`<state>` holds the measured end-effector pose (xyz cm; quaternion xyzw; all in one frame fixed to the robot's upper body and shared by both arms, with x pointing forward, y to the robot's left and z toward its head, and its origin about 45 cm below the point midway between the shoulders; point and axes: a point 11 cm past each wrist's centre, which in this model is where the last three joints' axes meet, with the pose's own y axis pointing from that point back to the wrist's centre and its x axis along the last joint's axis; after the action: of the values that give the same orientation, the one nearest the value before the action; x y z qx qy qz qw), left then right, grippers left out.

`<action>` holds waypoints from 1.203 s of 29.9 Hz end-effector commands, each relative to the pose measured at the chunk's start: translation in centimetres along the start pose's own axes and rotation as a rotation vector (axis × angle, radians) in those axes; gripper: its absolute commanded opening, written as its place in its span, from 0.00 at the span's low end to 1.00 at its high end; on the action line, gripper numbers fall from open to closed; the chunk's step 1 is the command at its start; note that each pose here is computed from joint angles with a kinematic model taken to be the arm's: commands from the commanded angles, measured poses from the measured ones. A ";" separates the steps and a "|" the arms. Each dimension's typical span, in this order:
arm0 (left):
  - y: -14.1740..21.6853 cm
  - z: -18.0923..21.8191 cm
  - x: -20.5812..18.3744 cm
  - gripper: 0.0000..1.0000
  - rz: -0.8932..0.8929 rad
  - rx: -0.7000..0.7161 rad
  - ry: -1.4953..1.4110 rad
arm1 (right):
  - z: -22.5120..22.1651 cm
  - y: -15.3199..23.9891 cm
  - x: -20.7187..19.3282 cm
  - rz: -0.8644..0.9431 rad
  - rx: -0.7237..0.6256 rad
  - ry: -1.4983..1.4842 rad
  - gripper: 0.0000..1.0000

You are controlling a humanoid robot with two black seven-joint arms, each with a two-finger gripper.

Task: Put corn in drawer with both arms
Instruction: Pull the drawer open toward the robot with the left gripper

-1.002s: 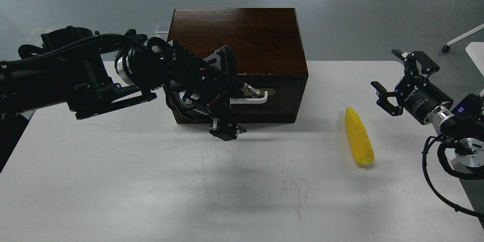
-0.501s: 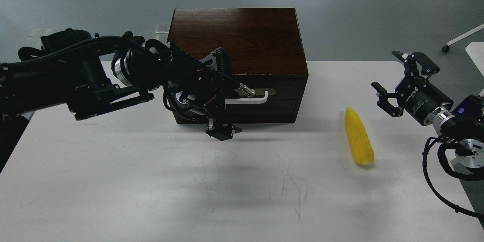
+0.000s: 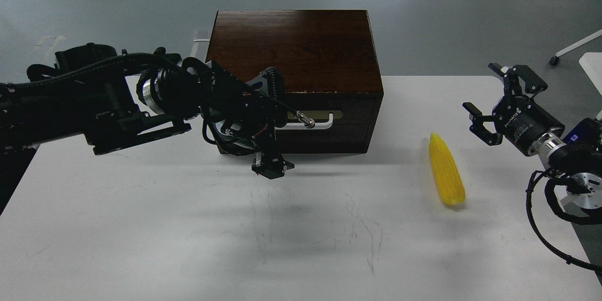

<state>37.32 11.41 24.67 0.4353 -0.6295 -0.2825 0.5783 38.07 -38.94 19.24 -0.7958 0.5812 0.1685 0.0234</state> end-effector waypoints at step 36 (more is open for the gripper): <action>2.3 7.9 -0.8 0.98 0.034 -0.186 -0.115 | -0.1 0.0 0.2 0.006 0.002 0.003 1.00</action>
<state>29.19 11.85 25.16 0.3510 -0.6439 -0.3508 0.5823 38.11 -39.17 19.26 -0.7943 0.5838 0.1668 0.0227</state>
